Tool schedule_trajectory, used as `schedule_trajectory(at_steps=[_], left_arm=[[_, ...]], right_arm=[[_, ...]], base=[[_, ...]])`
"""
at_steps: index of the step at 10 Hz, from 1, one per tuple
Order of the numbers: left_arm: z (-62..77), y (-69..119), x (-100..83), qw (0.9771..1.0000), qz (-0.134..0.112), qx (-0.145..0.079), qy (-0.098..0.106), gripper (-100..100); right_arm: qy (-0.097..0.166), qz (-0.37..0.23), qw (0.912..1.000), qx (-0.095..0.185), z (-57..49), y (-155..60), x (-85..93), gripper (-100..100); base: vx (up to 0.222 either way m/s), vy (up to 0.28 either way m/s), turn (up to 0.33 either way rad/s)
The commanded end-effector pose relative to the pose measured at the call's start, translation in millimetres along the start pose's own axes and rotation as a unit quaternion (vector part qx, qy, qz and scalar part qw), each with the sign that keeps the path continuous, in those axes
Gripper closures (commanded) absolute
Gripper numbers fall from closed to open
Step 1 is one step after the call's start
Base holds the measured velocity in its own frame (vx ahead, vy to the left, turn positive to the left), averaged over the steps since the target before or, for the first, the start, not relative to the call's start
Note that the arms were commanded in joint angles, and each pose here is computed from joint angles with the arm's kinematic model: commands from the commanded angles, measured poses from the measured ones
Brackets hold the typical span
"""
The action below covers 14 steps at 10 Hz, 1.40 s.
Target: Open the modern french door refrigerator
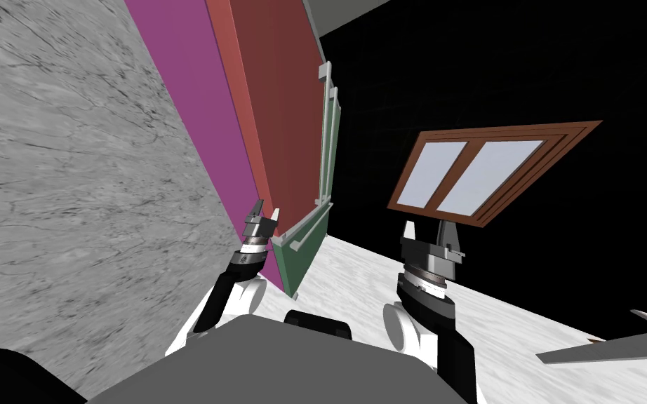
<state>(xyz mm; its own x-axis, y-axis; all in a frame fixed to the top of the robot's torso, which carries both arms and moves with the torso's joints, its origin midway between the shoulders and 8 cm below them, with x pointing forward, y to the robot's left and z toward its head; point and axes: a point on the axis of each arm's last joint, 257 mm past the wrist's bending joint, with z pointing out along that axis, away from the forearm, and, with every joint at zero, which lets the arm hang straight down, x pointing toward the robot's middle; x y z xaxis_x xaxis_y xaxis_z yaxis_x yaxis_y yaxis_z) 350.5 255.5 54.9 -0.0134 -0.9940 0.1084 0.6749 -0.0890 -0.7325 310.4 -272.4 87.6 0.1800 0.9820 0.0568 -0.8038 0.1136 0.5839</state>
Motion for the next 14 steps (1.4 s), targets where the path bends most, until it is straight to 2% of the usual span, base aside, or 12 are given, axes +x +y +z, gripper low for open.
schedule_trajectory(at_steps=[1,3,4,9,14], left_arm=[[0.0,0.0,0.0,1.0,0.0,0.0,0.0,0],[0.0,0.0,0.0,1.0,0.0,0.0,0.0,0],[-1.3,5.2,3.7,0.9999,0.006,-0.007,0.014,-100],[-10.5,40.5,10.4,0.9978,0.019,-0.041,0.049,-100],[-26.3,90.2,8.4,0.9945,0.022,-0.084,0.059,-100]], right_arm=[[0.0,0.0,1.0,0.0,0.0,0,0.0,0],[0.0,0.0,1.0,0.0,0.0,0,0.0,0],[0.0,0.0,1.0,0.0,0.0,0,0.0,0],[0.0,0.0,1.0,0.0,-0.1,0,0.0,0],[0.0,0.0,1.0,0.0,-0.1,0,0.0,0]], base=[[0.0,0.0,0.0],[0.0,0.0,0.0],[0.006,0.004,-0.01],[0.001,0.023,-0.023],[0.006,0.037,-0.037]])
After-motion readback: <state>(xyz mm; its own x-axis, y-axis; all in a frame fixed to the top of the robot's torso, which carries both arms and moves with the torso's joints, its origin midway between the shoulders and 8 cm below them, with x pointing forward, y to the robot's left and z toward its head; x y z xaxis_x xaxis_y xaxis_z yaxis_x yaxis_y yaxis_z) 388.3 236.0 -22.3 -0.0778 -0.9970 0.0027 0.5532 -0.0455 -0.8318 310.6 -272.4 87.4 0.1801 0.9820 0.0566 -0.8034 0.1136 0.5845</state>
